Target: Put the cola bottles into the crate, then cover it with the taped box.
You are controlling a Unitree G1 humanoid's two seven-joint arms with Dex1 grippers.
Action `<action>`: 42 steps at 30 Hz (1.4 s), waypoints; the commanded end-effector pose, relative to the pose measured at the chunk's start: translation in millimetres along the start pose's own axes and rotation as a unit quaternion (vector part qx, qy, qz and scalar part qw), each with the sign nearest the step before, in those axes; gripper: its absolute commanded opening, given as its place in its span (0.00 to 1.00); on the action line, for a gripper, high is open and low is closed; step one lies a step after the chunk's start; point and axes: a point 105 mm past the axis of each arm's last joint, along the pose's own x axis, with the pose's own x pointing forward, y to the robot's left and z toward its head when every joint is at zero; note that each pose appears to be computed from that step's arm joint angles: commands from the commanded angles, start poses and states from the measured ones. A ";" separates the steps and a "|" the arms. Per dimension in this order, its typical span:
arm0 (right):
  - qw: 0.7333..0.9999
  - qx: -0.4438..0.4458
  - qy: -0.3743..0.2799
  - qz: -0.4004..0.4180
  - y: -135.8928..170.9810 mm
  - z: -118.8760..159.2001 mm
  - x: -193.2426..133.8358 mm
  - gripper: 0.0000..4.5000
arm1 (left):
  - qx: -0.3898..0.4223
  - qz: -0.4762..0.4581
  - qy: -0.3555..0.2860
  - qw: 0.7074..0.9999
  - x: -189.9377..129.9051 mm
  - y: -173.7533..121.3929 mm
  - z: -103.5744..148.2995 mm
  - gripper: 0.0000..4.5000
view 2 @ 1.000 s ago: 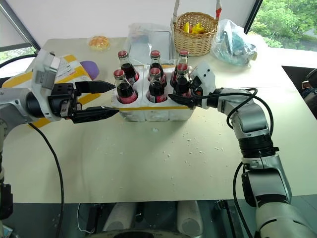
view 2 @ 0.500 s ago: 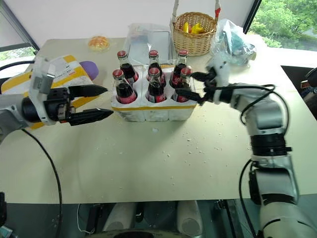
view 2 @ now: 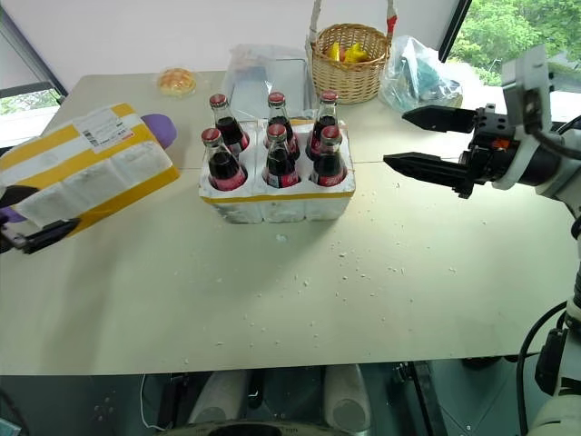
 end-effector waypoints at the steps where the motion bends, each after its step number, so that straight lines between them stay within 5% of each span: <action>1: 0.998 -0.046 -0.032 0.022 15.4 18.7 8.7 0.98 | 0.119 0.094 0.055 0.987 -11.0 34.7 -21.9 1.00; 7: 0.997 -0.044 -0.056 0.032 18.2 26.1 15.6 0.98 | 0.207 0.171 0.138 0.953 -17.5 62.5 -68.2 1.00; 12: 0.996 -0.043 -0.063 0.039 19.3 31.7 17.0 0.98 | 0.218 0.199 0.139 0.945 -1.7 68.1 -88.8 1.00; 14: 0.996 -0.045 -0.061 0.039 18.6 32.9 17.7 0.98 | 0.271 0.208 0.132 0.930 11.8 67.8 -88.2 1.00; 25: 0.996 -0.062 -0.045 0.037 17.1 45.7 14.7 0.98 | 0.283 0.274 0.099 0.914 62.4 59.9 -94.1 1.00; 42: 0.997 -0.070 -0.034 0.019 15.5 51.1 8.7 0.98 | 0.297 0.280 0.112 0.906 90.0 70.7 -77.1 1.00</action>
